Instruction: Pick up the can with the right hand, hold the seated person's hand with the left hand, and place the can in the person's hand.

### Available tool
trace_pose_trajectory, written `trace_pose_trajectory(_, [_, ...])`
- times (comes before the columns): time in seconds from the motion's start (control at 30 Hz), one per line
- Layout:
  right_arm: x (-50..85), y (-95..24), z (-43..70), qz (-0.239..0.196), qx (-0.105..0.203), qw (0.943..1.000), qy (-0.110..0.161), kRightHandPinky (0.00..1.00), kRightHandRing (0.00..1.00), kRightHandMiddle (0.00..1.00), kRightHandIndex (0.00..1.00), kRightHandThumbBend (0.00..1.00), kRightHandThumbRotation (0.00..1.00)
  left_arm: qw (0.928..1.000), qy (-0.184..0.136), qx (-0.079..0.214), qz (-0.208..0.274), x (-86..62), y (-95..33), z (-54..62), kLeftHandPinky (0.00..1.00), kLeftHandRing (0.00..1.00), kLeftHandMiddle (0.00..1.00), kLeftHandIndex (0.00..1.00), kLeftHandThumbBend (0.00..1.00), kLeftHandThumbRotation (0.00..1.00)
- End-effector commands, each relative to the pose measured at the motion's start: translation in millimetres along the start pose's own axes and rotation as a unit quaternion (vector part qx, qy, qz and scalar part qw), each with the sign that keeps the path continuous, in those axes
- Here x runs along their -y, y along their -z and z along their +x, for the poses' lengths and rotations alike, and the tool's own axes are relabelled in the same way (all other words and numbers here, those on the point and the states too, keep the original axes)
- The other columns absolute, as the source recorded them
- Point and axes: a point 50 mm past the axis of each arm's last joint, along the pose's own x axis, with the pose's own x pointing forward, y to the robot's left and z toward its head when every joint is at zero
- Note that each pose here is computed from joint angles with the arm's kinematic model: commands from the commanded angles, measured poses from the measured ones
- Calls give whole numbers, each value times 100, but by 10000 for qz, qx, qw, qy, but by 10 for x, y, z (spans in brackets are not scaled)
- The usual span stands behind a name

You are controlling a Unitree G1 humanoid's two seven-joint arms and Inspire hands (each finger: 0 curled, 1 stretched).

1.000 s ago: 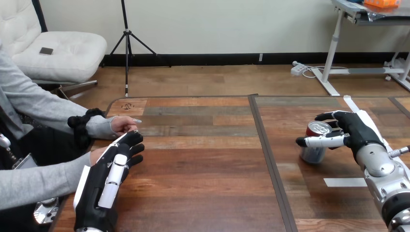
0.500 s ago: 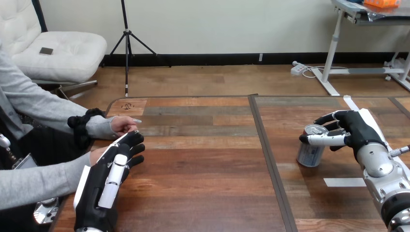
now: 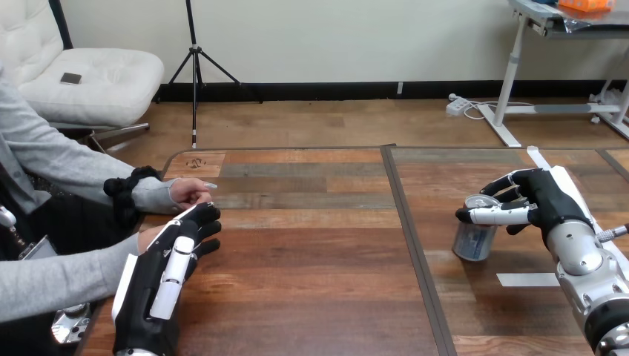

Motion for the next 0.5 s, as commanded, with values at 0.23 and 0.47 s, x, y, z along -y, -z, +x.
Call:
trace_pose_trajectory(0.23, [44, -241, 42, 18, 485, 9987, 159, 36, 40, 45, 45, 75, 0, 9990, 95, 393, 169, -22, -159, 161, 76, 81, 80, 74, 49, 86])
trace_pose_trajectory(0.47, [61, -255, 42, -70, 559, 9983, 125, 35, 39, 44, 45, 76, 0, 9989, 94, 405, 210, -21, -161, 166, 75, 81, 79, 73, 46, 87])
